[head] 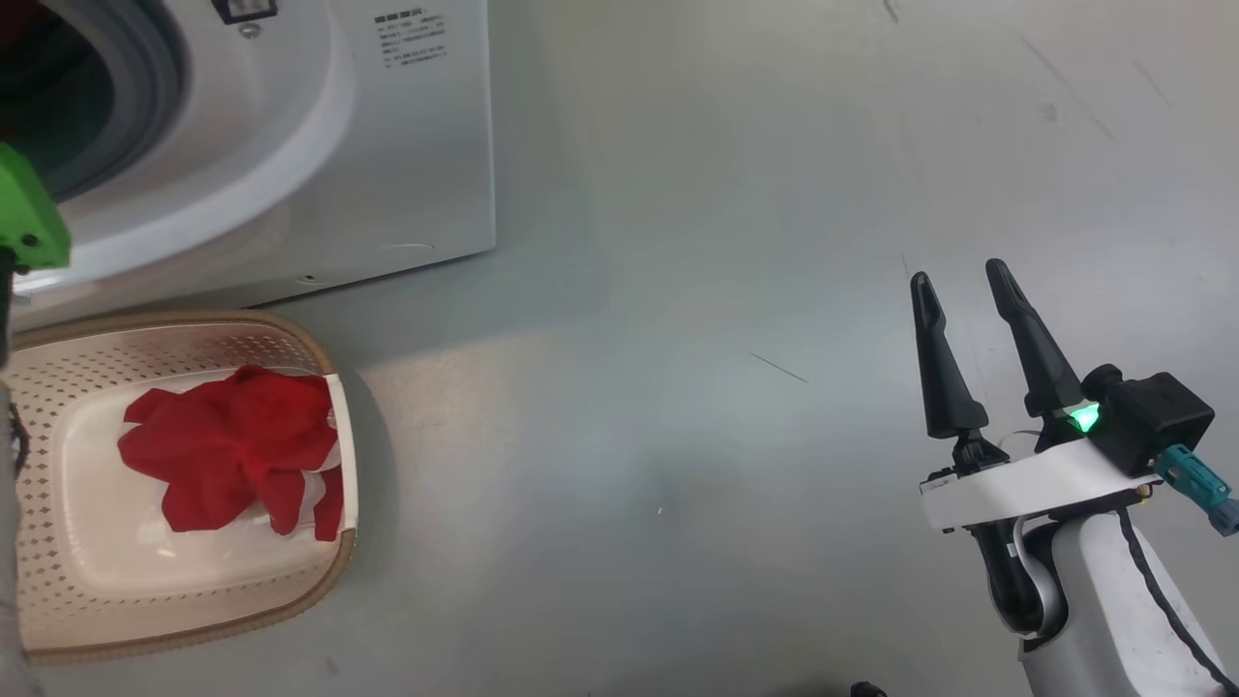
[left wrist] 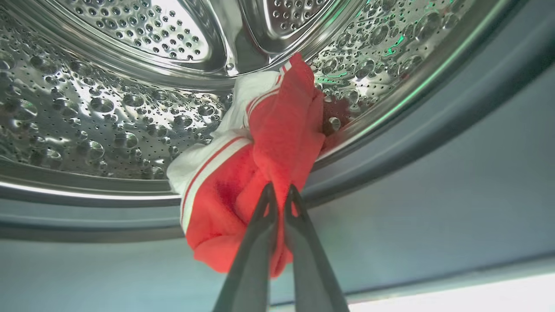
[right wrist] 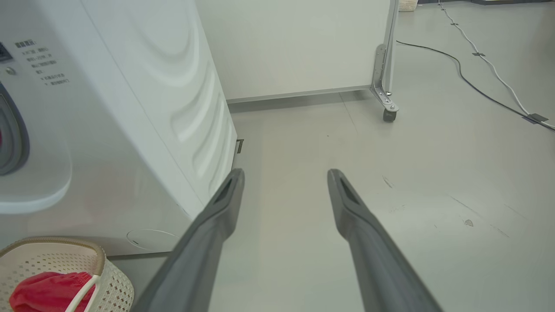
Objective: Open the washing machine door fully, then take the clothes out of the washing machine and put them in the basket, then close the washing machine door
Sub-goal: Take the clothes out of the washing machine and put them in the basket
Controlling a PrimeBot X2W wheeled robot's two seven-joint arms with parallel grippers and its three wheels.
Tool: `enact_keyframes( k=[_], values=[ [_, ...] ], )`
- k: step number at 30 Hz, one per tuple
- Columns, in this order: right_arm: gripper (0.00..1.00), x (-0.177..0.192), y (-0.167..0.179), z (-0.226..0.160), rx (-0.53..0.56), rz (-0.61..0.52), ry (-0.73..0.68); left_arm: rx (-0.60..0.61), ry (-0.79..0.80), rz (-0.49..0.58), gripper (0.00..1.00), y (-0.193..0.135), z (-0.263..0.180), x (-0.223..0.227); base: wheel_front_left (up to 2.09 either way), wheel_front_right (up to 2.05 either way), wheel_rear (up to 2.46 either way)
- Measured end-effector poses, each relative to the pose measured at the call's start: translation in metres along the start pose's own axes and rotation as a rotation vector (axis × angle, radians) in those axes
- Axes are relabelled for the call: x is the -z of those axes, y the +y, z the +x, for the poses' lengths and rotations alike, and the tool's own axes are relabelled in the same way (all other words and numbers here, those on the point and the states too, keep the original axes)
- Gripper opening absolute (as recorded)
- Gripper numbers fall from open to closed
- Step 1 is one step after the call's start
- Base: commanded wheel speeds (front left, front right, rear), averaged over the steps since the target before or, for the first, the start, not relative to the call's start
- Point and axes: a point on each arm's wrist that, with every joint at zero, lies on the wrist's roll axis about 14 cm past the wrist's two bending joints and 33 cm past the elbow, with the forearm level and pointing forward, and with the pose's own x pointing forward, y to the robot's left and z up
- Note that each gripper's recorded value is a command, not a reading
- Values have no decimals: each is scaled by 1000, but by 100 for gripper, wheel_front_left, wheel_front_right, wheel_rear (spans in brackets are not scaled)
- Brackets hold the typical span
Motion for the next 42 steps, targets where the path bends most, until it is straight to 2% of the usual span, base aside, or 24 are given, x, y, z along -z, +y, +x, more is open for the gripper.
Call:
enact_keyframes(
  k=[15,30,42],
  values=[
    [100,-26,30,0,-106,2,-73,0,-67,14,0,-1,-72,8,0,0,0],
    [100,-41,66,-26,-207,24,-113,-40,-157,-10,0,5,-159,30,0,0,0],
    [100,-50,80,-51,-245,31,-146,-17,-300,-4,0,-9,-204,13,0,0,0]
  ],
)
